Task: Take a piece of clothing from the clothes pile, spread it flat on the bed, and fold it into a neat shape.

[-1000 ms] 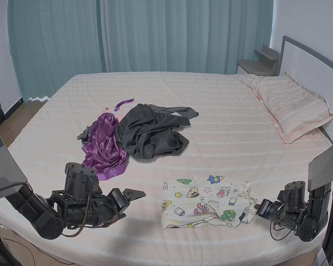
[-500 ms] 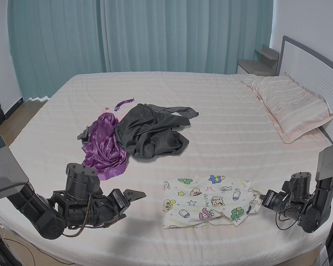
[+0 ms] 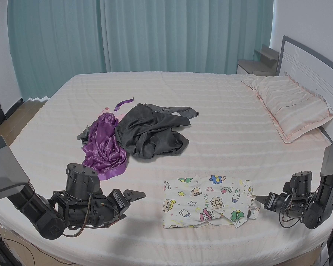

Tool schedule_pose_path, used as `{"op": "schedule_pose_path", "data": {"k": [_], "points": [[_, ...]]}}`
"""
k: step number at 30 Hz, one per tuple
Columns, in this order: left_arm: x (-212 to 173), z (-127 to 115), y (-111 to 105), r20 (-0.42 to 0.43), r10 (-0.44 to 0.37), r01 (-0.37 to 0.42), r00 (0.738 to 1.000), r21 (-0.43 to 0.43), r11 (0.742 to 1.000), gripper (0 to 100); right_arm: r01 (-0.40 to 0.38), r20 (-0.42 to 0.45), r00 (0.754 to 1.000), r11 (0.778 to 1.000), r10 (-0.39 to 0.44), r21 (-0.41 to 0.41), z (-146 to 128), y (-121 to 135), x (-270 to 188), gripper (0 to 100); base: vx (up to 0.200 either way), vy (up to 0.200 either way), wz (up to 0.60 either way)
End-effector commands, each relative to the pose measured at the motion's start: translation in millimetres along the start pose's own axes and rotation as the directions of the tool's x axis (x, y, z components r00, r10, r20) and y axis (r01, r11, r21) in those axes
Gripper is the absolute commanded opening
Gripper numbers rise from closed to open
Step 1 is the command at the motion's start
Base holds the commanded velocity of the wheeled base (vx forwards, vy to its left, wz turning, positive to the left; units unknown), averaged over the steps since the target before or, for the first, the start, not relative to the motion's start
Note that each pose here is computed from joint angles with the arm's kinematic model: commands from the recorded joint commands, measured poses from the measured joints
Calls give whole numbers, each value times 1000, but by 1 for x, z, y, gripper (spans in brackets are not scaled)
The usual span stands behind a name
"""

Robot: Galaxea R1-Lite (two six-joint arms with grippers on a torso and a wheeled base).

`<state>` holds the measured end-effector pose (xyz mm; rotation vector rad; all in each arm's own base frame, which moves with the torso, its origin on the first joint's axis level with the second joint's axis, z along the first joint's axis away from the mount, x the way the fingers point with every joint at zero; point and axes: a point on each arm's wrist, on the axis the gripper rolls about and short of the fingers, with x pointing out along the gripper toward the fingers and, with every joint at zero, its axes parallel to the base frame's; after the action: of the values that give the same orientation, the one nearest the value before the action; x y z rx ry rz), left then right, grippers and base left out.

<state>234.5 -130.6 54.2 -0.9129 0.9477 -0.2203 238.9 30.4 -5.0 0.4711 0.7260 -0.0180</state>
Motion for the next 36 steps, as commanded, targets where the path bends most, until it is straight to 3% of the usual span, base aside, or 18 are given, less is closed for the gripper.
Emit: {"op": "schedule_pose_path", "data": {"k": [1, 9, 15, 21, 31, 32, 36], "points": [[1, 0, 1, -2, 4, -4, 1000, -1, 1000, 100, -11, 5, 1000, 1000, 11, -5, 1, 2, 1, 100, 0, 0, 0], [1, 0, 1, -3, 5, -6, 1000, -3, 1000, 100, -73, 121, 990, 997, 74, -13, 34, 18, 25, 100, 0, 0, 0], [2, 0, 1, -5, 6, -6, 1000, -3, 1000, 100, -98, 32, 995, 995, 98, -20, 48, 32, 59, 100, 0, 0, 0], [2, 0, 1, -5, 6, -6, 1000, -3, 1000, 100, -126, -30, 992, 992, 125, -31, 40, 34, 82, 100, 0, 0, 0], [3, -1, 2, -8, 10, -10, 1000, -1, 1000, 100, -134, -42, 990, 988, 131, -80, 37, 35, 96, 100, 0, 0, 0], [3, -1, 2, -8, 10, -10, 1000, -1, 1000, 100, -134, -42, 990, 988, 131, -80, 37, 35, 96, 0, 0, 0, 0], [4, -1, 2, -2, 1, -1, 1000, -1, 1000, 100, -128, -50, 991, 989, 124, -77, 40, 35, 97, 0, 0, 0, 0]]}}
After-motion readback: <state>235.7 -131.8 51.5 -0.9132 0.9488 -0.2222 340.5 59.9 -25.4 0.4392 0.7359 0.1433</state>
